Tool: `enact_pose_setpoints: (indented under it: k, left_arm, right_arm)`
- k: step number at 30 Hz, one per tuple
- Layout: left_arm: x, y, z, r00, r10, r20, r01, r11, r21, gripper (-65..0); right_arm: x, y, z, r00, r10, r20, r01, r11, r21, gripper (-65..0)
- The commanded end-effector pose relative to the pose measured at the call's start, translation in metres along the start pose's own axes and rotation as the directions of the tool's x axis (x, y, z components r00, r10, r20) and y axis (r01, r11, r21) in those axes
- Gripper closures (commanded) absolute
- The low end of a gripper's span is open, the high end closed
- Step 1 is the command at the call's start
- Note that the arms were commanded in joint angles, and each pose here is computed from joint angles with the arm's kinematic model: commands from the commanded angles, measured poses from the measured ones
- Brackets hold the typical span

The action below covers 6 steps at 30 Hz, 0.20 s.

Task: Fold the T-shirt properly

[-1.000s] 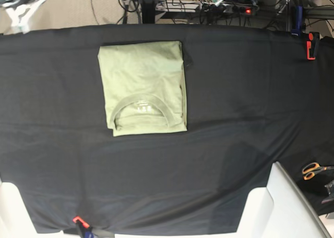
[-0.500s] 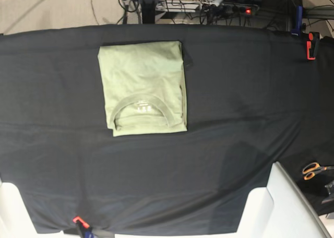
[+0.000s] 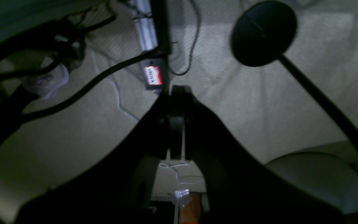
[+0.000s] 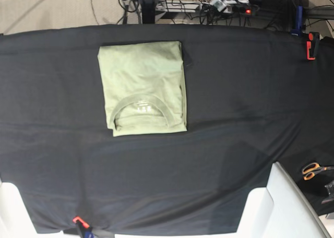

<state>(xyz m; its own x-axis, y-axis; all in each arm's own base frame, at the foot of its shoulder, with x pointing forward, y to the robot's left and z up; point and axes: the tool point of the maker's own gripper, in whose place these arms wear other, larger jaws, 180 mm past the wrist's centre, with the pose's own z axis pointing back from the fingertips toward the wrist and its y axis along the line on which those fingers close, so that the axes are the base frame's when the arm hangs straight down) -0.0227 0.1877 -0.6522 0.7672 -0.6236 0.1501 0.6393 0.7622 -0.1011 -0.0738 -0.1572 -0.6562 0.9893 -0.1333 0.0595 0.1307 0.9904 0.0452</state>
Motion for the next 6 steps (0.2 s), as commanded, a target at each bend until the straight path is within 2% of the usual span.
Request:
enact_pose_setpoints:
  k: [1,6]
  left_arm:
    - [0.0017,0.005,0.0007,1.0,-0.019,0.002,0.019,1.0,-0.002,0.0]
    - [0.0026,0.0057,0.0006,0.998,-0.061,-0.004,0.061,0.998,-0.012,0.0]
  right_arm:
    - [-0.0028,-0.0097,0.0017,1.0,-0.002,0.0,0.002,1.0,-0.02,-0.8]
    - [-0.0046,-0.0089,0.0019,1.0,-0.003,-0.002,0.003,1.0,-0.019,-0.8]
